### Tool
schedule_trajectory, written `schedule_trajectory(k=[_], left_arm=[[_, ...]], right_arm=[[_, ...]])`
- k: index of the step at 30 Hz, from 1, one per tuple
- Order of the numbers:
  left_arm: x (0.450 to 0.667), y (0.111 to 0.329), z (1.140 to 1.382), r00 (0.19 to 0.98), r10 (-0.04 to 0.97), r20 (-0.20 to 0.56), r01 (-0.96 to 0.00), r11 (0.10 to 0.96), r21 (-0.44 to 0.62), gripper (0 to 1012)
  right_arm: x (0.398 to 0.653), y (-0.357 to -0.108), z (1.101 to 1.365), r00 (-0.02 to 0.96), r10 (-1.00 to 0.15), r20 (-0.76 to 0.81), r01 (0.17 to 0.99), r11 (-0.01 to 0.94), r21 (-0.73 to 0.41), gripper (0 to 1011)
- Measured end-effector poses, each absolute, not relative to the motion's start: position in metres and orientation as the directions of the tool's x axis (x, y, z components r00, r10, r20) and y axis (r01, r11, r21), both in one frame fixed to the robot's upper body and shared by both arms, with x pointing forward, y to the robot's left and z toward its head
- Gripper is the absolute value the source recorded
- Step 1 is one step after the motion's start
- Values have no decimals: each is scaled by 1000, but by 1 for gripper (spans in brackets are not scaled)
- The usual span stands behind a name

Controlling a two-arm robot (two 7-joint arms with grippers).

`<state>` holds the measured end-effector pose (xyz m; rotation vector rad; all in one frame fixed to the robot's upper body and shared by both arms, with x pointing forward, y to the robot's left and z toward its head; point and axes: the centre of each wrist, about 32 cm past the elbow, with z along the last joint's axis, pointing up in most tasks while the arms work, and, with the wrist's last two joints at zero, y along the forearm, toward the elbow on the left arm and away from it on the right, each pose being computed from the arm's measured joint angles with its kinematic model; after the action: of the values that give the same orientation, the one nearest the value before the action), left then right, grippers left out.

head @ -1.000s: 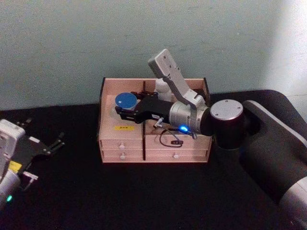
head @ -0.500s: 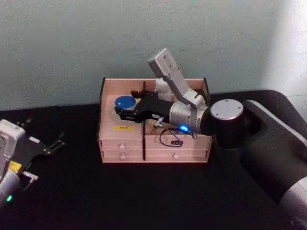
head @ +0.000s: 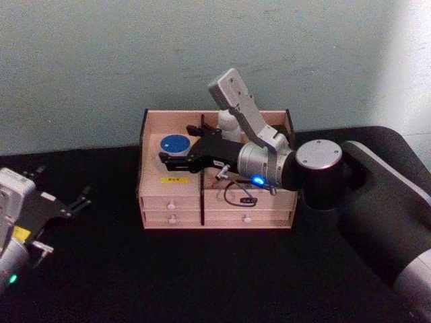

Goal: Pick up the facial cleanser and watermelon frost from the table and place them into the tiered storage box.

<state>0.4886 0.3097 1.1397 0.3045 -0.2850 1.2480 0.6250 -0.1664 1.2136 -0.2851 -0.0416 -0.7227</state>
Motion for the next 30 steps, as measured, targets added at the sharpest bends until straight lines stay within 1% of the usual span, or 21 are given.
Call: schedule_trajectory(k=[9, 15, 18, 21, 22, 24, 27, 28, 30], left_arm=[[489, 310, 1140, 292, 880, 374, -955, 287, 70, 1001], [489, 310, 1140, 292, 880, 374, -955, 287, 70, 1001], [489, 310, 1140, 292, 880, 374, -955, 287, 70, 1001], [489, 310, 1140, 292, 880, 374, -955, 287, 70, 1001], [489, 310, 1140, 292, 880, 374, -955, 287, 70, 1001], [489, 310, 1140, 292, 880, 374, -955, 287, 70, 1001], [489, 310, 1140, 292, 880, 374, -955, 287, 70, 1002], [489, 310, 1140, 292, 880, 374, -955, 287, 70, 1001], [489, 310, 1140, 292, 880, 374, -955, 287, 70, 1002]], right_arm=[[609, -176, 1218, 754, -635, 171, 657, 737, -160, 1002], [588, -189, 1223, 785, -598, 162, 618, 773, -142, 1002], [568, -201, 1224, 818, -557, 143, 575, 805, -149, 1002], [555, -209, 1224, 835, -533, 134, 549, 821, -154, 1002], [546, -215, 1223, 846, -518, 129, 533, 831, -161, 1002], [536, -224, 1222, 855, -503, 126, 518, 839, -167, 1002], [526, -234, 1222, 861, -492, 126, 508, 844, -174, 1002], [521, -243, 1222, 862, -489, 131, 506, 843, -181, 1002], [516, -251, 1222, 862, -488, 138, 507, 841, -188, 1002]])
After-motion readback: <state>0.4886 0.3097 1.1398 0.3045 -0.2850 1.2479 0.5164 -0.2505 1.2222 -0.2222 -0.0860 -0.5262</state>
